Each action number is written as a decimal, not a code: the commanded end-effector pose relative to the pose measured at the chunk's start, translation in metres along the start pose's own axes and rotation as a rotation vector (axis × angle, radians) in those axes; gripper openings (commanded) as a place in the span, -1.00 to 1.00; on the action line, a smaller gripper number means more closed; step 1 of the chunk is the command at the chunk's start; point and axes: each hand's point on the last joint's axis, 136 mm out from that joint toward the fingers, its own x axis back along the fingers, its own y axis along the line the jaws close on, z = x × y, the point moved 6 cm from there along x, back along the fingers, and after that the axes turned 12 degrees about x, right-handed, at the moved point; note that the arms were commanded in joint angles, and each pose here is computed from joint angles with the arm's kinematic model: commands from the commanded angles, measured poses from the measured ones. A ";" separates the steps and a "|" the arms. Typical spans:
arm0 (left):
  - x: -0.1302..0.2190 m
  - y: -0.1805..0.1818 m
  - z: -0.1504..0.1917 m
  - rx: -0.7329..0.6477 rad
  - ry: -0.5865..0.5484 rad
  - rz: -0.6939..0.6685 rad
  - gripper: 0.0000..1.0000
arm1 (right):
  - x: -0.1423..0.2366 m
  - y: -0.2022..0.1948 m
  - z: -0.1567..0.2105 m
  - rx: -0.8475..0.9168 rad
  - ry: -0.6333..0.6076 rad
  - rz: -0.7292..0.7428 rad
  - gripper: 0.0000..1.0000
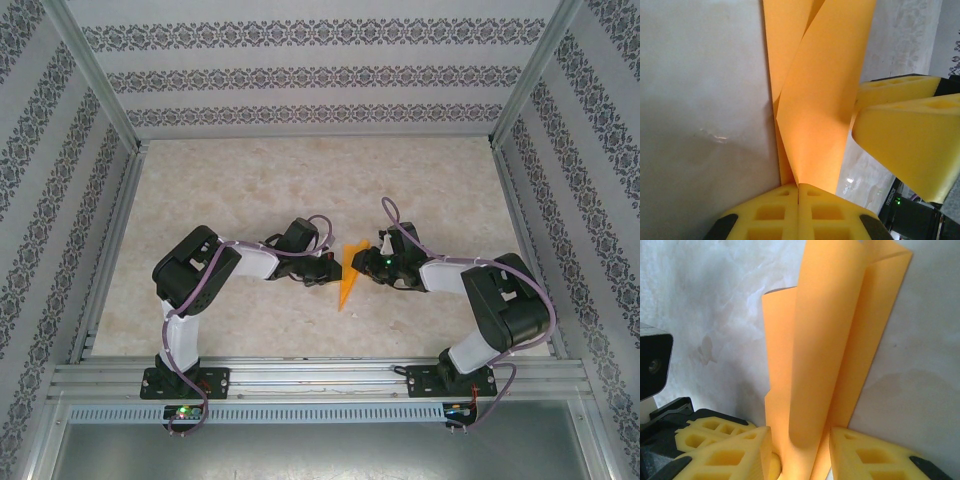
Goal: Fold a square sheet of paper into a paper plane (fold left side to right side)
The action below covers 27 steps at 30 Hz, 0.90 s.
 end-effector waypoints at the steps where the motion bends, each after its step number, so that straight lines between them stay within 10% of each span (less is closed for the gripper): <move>1: -0.011 0.029 -0.005 0.019 -0.037 -0.127 -1.00 | 0.004 -0.006 0.007 0.006 0.004 0.044 -0.25; 27: -0.013 0.031 -0.005 0.029 -0.032 -0.160 -1.00 | 0.007 0.030 -0.018 0.077 0.001 -0.017 -0.65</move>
